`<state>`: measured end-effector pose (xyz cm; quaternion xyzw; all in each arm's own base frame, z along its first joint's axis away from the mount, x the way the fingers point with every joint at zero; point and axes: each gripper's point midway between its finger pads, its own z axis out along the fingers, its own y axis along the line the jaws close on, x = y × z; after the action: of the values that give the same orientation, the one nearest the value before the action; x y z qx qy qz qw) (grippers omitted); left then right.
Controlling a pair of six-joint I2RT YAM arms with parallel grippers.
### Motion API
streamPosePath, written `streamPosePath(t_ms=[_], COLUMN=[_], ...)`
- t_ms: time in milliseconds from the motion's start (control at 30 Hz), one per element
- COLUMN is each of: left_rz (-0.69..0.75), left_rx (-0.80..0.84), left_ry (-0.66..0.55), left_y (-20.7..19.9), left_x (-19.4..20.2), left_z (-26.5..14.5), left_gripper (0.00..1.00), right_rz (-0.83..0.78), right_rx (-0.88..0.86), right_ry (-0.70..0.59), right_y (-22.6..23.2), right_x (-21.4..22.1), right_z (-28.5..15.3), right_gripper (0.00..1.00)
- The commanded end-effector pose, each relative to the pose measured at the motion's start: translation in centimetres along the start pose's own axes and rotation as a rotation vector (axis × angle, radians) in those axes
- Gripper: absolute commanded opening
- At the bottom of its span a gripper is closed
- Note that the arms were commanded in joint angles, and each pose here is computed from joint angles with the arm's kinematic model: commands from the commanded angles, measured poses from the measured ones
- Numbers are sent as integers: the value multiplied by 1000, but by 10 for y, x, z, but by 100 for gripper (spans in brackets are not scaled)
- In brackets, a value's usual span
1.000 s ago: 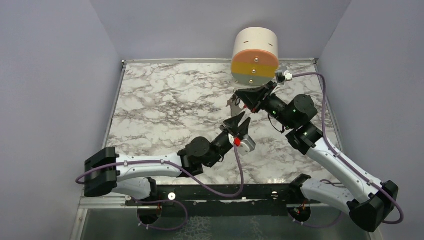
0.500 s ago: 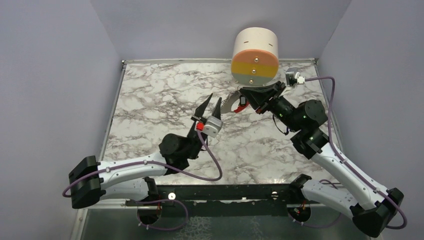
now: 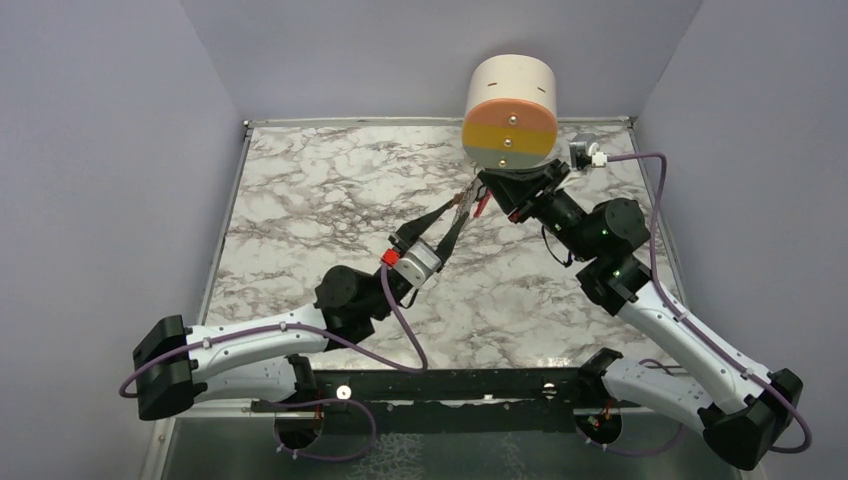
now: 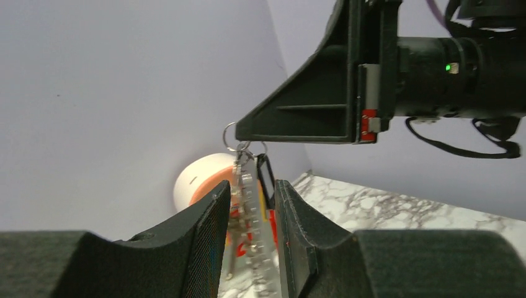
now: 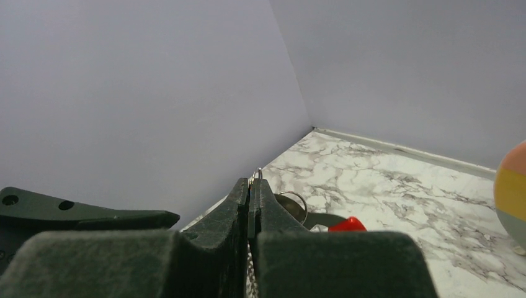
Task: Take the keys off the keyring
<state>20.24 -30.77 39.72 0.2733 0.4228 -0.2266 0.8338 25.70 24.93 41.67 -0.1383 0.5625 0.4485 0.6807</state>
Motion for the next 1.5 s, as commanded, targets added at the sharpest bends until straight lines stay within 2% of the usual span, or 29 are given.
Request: streamPosePath(t_ms=[0, 267, 567, 833, 1467], left_rz=[-100, -123, -74, 3, 84], left_rx=[79, 124, 4, -123, -146], left_ry=[-66, -94, -47, -58, -96], left_y=[-18, -35, -25, -7, -9], left_x=[-21, -25, 6, 18, 17], left_z=[6, 15, 18, 13, 16], left_gripper=[34, 34, 28, 25, 24], right_rz=[-18, -19, -52, -58, -49], right_rx=[6, 6, 7, -2, -28], right_ry=[-61, -55, -67, -66, -53], right_y=[0, 1, 10, 17, 24], right_x=[-11, -6, -6, -5, -1], right_z=[3, 8, 12, 14, 12], right_gripper=[2, 2, 2, 2, 2])
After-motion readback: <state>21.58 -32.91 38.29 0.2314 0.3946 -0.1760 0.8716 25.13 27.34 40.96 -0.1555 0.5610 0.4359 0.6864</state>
